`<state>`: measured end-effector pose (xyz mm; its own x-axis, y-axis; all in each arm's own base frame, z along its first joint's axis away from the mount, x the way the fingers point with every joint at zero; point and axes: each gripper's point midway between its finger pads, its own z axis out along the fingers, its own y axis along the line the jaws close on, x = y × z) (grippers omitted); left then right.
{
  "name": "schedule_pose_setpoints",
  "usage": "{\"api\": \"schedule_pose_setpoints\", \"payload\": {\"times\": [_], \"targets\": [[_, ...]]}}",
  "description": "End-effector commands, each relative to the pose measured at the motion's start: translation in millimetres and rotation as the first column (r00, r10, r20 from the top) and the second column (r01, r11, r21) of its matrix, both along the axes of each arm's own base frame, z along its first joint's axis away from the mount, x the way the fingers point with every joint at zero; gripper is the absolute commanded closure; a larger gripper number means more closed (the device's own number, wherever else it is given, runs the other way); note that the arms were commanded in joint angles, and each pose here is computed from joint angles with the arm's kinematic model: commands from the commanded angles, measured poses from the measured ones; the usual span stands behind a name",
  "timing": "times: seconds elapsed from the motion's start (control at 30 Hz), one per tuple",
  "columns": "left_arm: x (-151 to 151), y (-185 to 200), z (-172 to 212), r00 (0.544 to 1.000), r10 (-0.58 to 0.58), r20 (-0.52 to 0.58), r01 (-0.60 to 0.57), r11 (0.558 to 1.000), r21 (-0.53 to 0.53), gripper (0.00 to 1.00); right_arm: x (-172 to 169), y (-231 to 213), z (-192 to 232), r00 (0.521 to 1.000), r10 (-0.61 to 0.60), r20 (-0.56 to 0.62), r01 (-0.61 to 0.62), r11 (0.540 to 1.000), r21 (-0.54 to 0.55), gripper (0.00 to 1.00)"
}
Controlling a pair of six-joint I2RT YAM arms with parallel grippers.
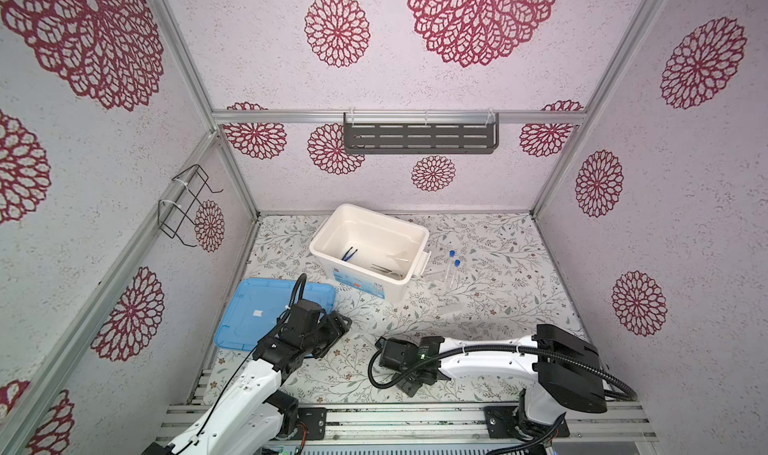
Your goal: Organize the chemistry lab equipment
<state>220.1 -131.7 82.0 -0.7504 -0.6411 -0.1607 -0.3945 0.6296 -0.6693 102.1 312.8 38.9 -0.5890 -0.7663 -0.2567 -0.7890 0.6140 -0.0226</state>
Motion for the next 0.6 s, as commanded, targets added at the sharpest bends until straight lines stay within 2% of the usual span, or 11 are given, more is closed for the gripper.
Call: {"api": "schedule_pose_setpoints", "payload": {"times": [0.0, 0.37, 0.57], "targets": [[5, -1, -3, 0.999, 0.033, 0.013, -0.032, 0.999, -0.010, 0.24, 5, 7, 2, 1.000, 0.022, -0.008, -0.022, 1.000, 0.003, 0.90], [13, 2, -13, 0.994, 0.105, 0.030, -0.104, 0.994, -0.043, 0.26, 13, 28, 5, 0.999, 0.033, -0.004, -0.033, 0.998, 0.045, 0.90], [22, -7, -13, 0.995, 0.092, 0.038, -0.089, 0.994, -0.069, 0.27, 18, 33, 11, 0.999, 0.031, 0.008, -0.032, 0.997, 0.064, 0.90]]}}
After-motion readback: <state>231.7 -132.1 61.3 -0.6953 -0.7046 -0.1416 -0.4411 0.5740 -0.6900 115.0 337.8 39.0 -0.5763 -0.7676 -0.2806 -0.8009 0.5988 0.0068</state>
